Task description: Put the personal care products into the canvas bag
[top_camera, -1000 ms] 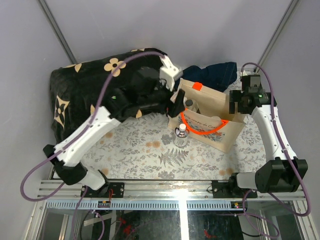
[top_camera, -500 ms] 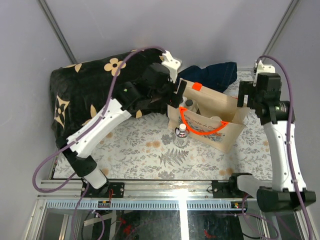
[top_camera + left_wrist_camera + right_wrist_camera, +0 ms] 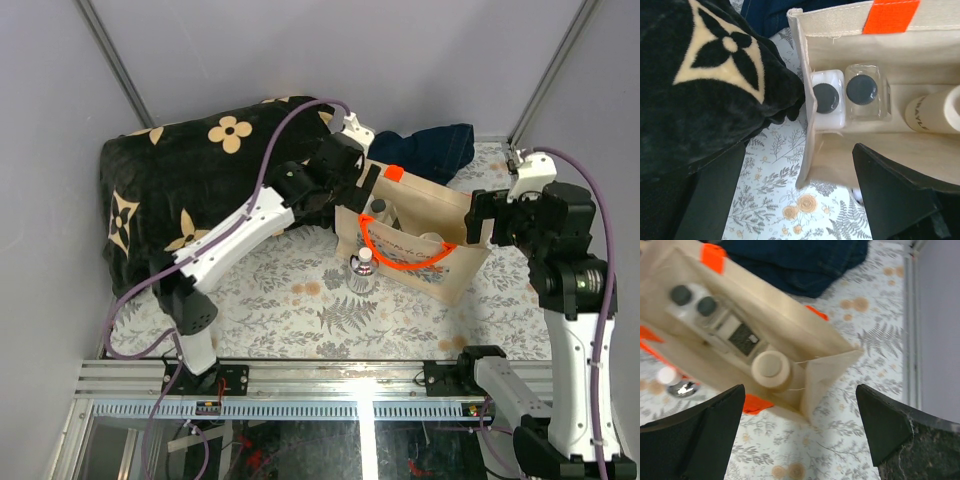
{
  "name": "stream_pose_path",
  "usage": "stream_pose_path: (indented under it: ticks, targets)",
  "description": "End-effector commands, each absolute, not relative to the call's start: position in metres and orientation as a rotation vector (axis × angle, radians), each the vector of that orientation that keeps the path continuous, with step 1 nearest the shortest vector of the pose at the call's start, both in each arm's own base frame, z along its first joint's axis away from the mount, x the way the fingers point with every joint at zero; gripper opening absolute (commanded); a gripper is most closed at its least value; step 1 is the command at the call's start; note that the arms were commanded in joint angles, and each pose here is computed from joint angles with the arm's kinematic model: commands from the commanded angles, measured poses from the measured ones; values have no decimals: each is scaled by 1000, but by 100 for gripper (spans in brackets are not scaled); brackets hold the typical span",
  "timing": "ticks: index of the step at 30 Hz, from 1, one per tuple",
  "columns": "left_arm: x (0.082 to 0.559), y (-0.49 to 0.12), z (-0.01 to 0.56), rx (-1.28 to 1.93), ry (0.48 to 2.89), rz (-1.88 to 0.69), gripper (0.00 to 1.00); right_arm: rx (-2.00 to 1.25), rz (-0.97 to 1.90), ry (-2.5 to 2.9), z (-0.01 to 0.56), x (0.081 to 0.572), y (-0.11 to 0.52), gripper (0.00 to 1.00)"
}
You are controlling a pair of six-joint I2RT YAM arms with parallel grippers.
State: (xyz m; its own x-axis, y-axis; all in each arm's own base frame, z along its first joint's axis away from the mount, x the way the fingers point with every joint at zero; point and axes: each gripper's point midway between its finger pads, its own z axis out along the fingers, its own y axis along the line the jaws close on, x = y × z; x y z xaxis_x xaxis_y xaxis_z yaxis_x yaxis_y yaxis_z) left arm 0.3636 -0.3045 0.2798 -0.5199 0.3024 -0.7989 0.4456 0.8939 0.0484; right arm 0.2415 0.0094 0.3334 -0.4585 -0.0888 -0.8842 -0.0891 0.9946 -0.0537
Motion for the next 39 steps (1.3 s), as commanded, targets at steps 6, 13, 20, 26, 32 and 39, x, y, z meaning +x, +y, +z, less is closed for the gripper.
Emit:
stream_pose_path:
  ticks: [6,13,20,26,32,39]
  targets:
    - [406,-320,274,505,2091,-225,89,-343,386,1934,360,220,75,99]
    - [425,-316,251,471,2127,-205,88,-364,457,1937,376,241,88,99]
    - [435,-309,246,453,2142,-220,88,-443,505,1932,398,292,117,99]
    - [443,-301,243,446,2152,-215,88,-700,466,1979,398,300,195,99]
    - [451,-292,237,424,2169,-217,88,-746,428,2082,359,260,217,98]
    - [460,-291,230,432,2179,-215,88,-823,427,2265,293,204,225,98]
